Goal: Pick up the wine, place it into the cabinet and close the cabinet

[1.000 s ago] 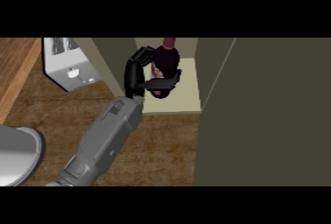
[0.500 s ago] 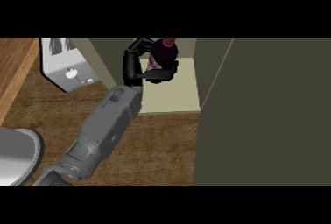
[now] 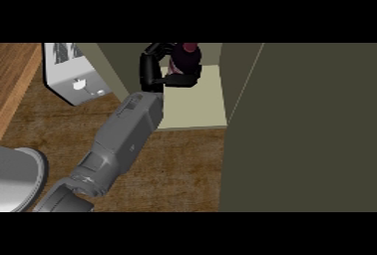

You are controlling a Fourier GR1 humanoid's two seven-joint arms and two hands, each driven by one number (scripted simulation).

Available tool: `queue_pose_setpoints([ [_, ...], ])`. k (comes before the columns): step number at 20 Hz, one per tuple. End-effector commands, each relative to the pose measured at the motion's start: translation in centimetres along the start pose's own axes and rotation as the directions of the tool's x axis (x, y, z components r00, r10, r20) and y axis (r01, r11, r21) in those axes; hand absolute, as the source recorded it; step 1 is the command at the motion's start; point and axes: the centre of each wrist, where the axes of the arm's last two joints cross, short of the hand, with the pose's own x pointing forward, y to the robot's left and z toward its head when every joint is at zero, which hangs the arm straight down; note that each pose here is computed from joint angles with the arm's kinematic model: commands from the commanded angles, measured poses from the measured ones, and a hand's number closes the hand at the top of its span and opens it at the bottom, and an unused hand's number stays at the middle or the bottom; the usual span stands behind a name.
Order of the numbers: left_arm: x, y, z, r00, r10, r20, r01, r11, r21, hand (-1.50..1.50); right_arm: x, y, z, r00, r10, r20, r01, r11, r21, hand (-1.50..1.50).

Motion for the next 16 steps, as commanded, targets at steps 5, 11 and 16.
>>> queue_pose_setpoints([
  [5, -0.6, 0.5, -0.2, 0.994, 0.094, -0.049, -0.091, 0.993, 0.070, 1.50, 0.2, -0.5, 0.7, 0.999, -0.018, 0.037, 0.016, 0.999, 0.040, -1.50],
  [11, 0.2, 0.9, -1.3, 0.993, 0.089, -0.083, -0.084, 0.994, 0.066, 1.50, 1.5, 0.5, 1.7, 0.999, -0.010, 0.038, 0.009, 1.000, 0.030, -1.50],
  [16, -2.0, 1.3, 0.8, 0.997, 0.028, -0.068, -0.022, 0.996, 0.087, 1.50, 1.4, 0.2, 0.9, 0.999, -0.008, 0.039, 0.006, 0.999, 0.041, -1.50],
])
